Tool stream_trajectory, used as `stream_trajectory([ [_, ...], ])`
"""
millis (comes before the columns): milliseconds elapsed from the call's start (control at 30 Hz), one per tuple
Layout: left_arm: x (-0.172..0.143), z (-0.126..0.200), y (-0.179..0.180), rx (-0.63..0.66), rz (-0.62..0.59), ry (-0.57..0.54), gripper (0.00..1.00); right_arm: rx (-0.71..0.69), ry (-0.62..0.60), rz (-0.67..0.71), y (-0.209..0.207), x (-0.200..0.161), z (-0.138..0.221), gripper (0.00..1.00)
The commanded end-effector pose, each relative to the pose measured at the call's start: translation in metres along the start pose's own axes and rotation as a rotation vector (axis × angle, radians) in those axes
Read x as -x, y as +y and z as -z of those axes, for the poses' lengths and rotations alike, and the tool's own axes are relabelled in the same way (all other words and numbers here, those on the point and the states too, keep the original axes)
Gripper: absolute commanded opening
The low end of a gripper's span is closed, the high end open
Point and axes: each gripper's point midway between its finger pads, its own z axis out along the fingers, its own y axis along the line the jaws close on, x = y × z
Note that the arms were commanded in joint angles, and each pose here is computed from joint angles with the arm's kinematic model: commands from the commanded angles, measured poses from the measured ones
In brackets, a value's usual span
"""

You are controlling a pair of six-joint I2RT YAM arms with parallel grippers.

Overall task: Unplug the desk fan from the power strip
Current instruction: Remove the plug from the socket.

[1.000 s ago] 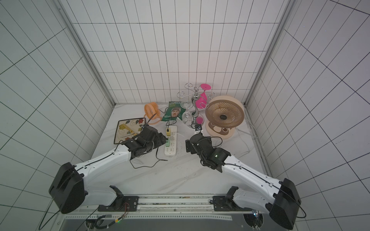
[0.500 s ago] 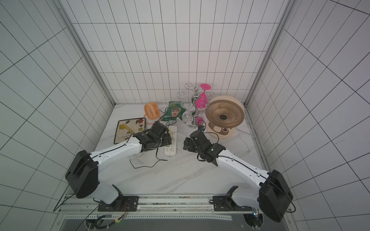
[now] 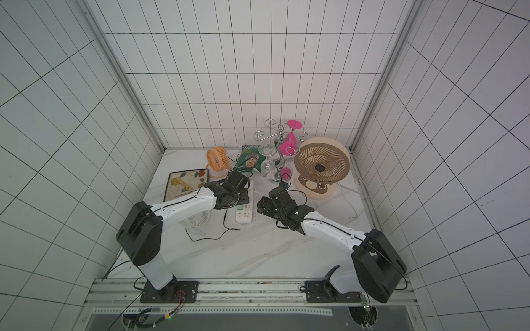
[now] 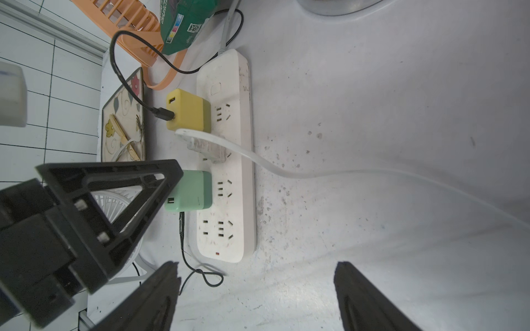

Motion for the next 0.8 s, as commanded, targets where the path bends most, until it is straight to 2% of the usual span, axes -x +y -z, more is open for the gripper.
stream_trajectory([
  [0, 0.003, -0.003, 0.003, 0.035, -0.024, -0.004, 0.61, 0.019, 0.000, -0.035, 0.000, 0.002, -0.008, 0.86],
  [200, -0.008, -0.011, 0.011, 0.056, -0.026, 0.024, 0.54, 0.010, 0.004, -0.085, -0.012, 0.001, -0.016, 0.84],
  [300, -0.011, -0.015, 0.015, 0.064, -0.028, 0.031, 0.49, 0.018, 0.019, -0.076, -0.009, -0.001, -0.023, 0.82],
  [500, -0.012, -0.022, 0.016, 0.070, -0.035, 0.041, 0.47, 0.042, 0.065, -0.051, -0.001, -0.005, -0.038, 0.78],
  [767, -0.015, -0.026, 0.017, 0.074, -0.040, 0.047, 0.37, 0.043, 0.109, -0.030, 0.002, -0.010, -0.054, 0.74],
])
